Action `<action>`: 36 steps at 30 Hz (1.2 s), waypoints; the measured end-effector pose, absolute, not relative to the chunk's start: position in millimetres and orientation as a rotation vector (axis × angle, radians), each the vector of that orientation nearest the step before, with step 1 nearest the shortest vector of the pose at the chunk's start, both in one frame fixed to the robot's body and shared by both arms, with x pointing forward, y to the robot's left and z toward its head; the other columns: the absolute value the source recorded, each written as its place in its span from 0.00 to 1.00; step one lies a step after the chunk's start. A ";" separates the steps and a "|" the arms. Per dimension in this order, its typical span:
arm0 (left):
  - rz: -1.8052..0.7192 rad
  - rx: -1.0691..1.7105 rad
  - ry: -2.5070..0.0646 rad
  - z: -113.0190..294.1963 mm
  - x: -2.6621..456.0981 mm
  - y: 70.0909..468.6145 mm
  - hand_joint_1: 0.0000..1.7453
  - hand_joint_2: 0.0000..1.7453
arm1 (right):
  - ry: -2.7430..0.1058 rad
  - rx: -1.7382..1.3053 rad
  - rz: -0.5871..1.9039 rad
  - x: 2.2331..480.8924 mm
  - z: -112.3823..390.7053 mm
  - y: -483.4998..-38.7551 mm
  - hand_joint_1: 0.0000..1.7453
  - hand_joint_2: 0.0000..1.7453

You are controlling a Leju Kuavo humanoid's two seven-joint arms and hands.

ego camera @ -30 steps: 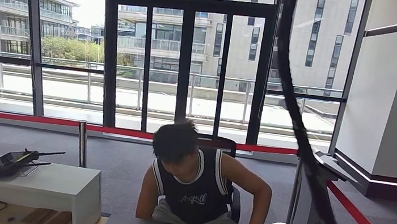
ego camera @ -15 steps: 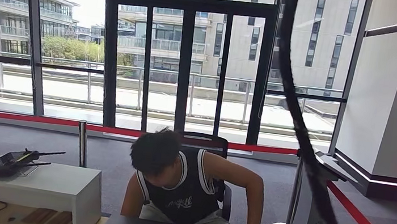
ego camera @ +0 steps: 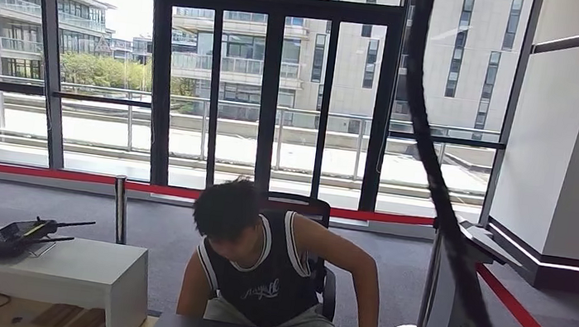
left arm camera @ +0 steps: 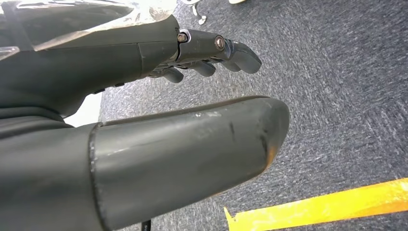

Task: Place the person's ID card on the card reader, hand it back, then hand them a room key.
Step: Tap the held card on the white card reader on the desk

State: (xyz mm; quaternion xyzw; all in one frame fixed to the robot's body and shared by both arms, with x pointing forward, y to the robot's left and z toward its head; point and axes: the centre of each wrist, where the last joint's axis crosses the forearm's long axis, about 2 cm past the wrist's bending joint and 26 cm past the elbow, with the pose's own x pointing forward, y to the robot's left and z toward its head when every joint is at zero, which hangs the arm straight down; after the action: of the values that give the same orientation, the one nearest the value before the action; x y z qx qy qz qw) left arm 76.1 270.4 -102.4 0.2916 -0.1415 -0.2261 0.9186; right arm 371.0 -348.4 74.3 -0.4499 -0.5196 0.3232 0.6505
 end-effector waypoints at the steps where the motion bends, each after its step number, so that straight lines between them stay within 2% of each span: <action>1: -0.464 0.599 -0.291 -102.4 76.1 270.4 0.00 0.00 | -1.173 -1.021 0.734 369.8 72.6 -349.3 1.00 1.00; 24: -0.463 0.595 -0.294 -102.6 76.0 271.9 0.00 0.00 | -1.204 -1.034 0.697 367.3 68.1 -352.4 1.00 1.00; 36: -0.475 0.593 -0.304 -102.6 76.2 272.3 0.00 0.00 | -1.442 -1.136 0.593 408.0 128.2 -339.9 1.00 1.00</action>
State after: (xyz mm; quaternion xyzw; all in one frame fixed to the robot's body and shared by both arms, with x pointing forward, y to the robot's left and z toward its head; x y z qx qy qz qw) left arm 76.2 272.3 -102.6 0.2882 -0.1479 -0.2308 0.9175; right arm 408.0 -339.9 128.2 -0.4840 -0.6142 0.2526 0.5699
